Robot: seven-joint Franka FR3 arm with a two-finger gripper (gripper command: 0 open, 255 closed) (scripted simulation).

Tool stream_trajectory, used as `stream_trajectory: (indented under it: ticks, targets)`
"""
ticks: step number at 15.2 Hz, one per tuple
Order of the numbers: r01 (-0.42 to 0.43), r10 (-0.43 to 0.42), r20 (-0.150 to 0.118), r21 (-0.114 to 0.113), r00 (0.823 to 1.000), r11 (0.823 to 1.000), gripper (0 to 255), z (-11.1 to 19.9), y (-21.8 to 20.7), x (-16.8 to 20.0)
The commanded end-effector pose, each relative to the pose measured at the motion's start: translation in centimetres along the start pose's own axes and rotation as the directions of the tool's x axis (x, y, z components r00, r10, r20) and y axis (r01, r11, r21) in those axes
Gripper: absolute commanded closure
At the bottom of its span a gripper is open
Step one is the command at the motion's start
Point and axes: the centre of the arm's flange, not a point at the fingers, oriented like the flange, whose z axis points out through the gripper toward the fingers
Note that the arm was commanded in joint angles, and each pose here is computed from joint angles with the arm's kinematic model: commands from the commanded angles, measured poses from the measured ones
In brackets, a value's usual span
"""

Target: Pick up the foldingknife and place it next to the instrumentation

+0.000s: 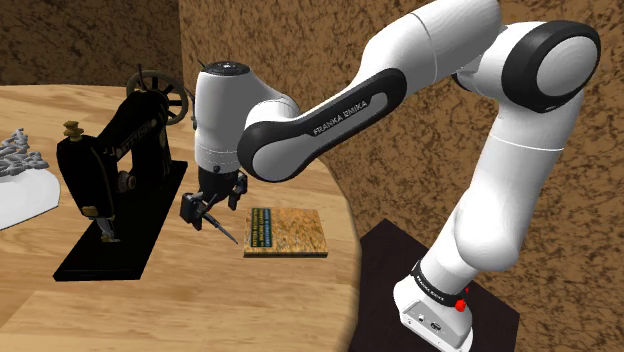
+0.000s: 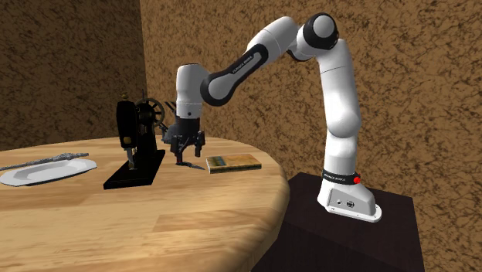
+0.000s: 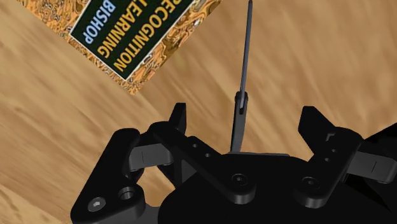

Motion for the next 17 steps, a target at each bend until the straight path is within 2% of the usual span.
stream_trajectory:
  ticks: [1, 3, 10, 11, 17]
  targets:
    - [0.0, 0.0, -0.001, 0.0, 1.0, 1.0, 0, 1.02, -0.07, 0.09]
    - [0.0, 0.0, -0.001, 0.0, 1.0, 1.0, 0, 1.85, -0.07, 0.09]
    - [0.0, 0.0, -0.001, 0.0, 1.0, 1.0, 0, 1.85, -0.07, 0.09]
    - [0.0, 0.0, -0.001, 0.0, 1.0, 1.0, 255, 1.85, -0.07, 0.09]
    - [0.0, 0.0, -0.001, 0.0, 1.0, 1.0, 255, 1.87, -0.17, 0.1]
